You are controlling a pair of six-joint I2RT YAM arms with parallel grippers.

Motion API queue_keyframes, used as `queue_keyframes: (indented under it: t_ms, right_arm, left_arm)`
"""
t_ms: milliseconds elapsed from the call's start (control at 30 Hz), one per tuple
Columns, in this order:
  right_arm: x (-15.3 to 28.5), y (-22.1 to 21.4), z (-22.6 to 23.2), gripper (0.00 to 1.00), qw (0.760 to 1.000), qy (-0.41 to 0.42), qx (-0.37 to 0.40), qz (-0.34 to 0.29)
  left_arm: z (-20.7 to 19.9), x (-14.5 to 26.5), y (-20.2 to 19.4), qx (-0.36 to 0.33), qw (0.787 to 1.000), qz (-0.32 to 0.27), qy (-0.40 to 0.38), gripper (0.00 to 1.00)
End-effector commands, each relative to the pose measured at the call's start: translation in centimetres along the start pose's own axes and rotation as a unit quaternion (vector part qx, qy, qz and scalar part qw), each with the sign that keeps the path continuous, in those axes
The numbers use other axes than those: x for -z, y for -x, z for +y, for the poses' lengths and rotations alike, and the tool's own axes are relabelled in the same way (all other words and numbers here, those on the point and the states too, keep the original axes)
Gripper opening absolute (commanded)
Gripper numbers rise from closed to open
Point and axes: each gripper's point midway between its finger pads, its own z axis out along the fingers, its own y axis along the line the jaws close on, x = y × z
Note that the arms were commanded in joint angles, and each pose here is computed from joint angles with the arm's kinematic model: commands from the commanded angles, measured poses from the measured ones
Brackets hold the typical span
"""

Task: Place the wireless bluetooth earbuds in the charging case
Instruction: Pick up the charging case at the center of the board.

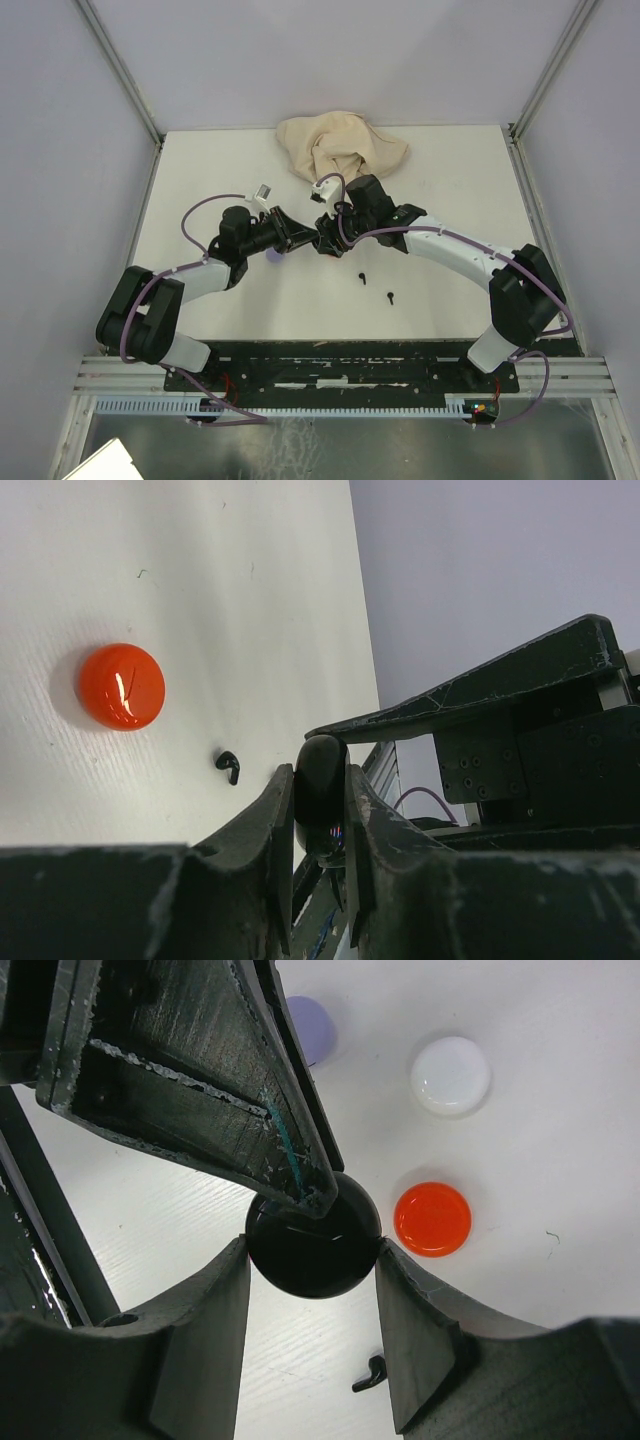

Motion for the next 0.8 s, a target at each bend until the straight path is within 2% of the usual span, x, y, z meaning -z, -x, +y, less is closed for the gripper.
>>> queue_keyframes:
  t_ms: [0, 100, 200, 300, 400, 500, 567, 767]
  right_arm:
    - [1.7, 3.4, 0.1, 0.28, 0.999, -0.005, 0.022, -0.048]
    - [1.8, 3.5, -0.1, 0.31, 0.999, -0.008, 0.020, -0.050]
    - [2.0, 3.7, -0.4, 0.58, 0.998, -0.015, 0.014, -0.054]
    - [3.2, 5.1, -1.0, 0.84, 0.995, -0.036, 0.001, -0.089]
    - [5.4, 7.0, -2.5, 0.98, 0.987, -0.078, -0.020, -0.136]
    - [6.7, 7.5, -4.3, 1.00, 0.981, -0.129, -0.036, -0.139]
    - [6.9, 6.8, -5.3, 0.99, 0.980, -0.157, -0.049, -0.110]
    - [5.8, 5.5, -6.4, 0.99, 0.978, -0.180, -0.077, -0.075]
  left_arm:
    - [-1.5, -0.3, 1.2, -0.035, 0.999, -0.018, -0.021, 0.03]
    - [-1.7, -0.3, 1.3, -0.036, 0.999, -0.019, -0.023, 0.03]
    - [-1.7, -0.3, 1.3, -0.037, 0.999, -0.019, -0.023, 0.03]
    - [-1.4, -0.3, 1.4, -0.037, 0.999, -0.023, -0.017, 0.03]
    - [-1.1, -0.3, 1.5, -0.036, 0.999, -0.028, -0.010, 0.03]
    - [-1.1, -0.3, 1.6, -0.036, 0.999, -0.032, -0.010, 0.03]
    - [-1.2, -0.3, 2.0, -0.036, 0.999, -0.039, -0.009, 0.03]
    - [-1.9, 0.0, 3.7, -0.035, 0.995, -0.094, 0.001, 0.03]
